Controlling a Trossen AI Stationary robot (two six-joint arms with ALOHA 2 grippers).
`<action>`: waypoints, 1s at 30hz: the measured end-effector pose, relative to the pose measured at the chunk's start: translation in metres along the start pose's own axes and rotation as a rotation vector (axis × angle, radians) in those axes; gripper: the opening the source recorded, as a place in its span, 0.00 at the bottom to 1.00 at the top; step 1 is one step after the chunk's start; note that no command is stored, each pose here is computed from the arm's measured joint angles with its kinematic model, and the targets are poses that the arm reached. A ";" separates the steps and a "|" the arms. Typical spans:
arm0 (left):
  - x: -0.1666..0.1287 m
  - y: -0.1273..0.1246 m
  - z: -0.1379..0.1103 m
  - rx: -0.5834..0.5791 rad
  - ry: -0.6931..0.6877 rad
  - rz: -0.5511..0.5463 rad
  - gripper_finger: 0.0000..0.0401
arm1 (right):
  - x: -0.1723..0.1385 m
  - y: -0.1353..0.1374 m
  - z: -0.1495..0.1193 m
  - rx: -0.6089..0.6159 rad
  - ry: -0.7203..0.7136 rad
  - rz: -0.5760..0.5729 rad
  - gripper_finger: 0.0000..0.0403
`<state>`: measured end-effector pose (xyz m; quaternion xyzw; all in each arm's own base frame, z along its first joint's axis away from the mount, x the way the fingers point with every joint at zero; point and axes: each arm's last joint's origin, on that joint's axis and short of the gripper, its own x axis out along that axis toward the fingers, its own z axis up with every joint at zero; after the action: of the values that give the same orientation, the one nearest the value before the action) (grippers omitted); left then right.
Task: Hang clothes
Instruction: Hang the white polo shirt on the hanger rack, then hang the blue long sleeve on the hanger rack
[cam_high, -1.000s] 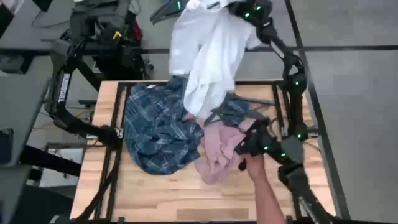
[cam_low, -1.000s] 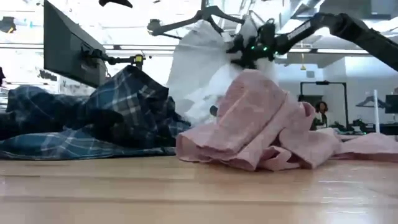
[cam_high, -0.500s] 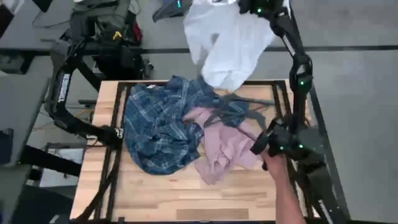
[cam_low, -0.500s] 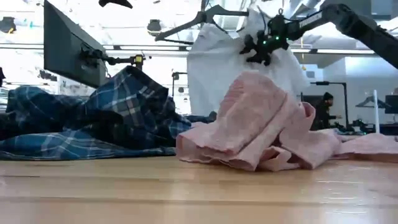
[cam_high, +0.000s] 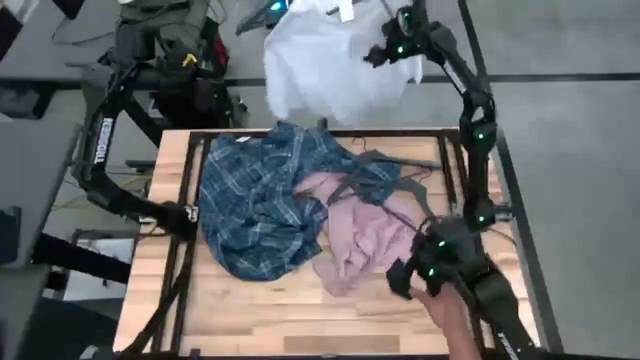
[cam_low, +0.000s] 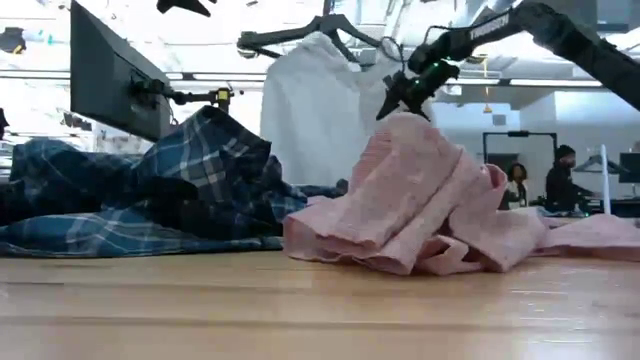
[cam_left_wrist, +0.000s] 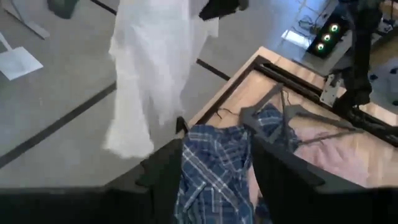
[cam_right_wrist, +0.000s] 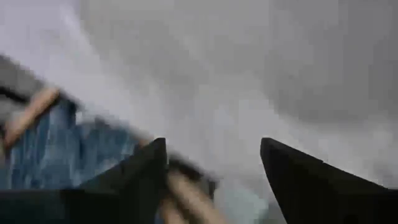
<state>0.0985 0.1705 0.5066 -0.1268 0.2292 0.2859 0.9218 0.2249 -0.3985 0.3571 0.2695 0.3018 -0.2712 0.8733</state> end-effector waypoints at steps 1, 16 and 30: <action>0.000 0.000 0.000 0.000 0.002 0.000 0.43 | 0.000 0.008 -0.003 -0.014 0.031 0.010 0.62; 0.039 0.003 -0.067 -0.052 0.007 -0.006 0.43 | -0.055 0.105 -0.005 -0.199 0.005 -0.009 0.62; 0.108 -0.010 -0.140 -0.107 0.085 -0.134 0.43 | -0.095 0.180 -0.033 -0.299 0.044 0.094 0.62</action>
<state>0.1343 0.1616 0.3333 -0.2028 0.2438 0.2298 0.9202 0.2630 -0.2207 0.4543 0.1560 0.3449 -0.1762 0.9087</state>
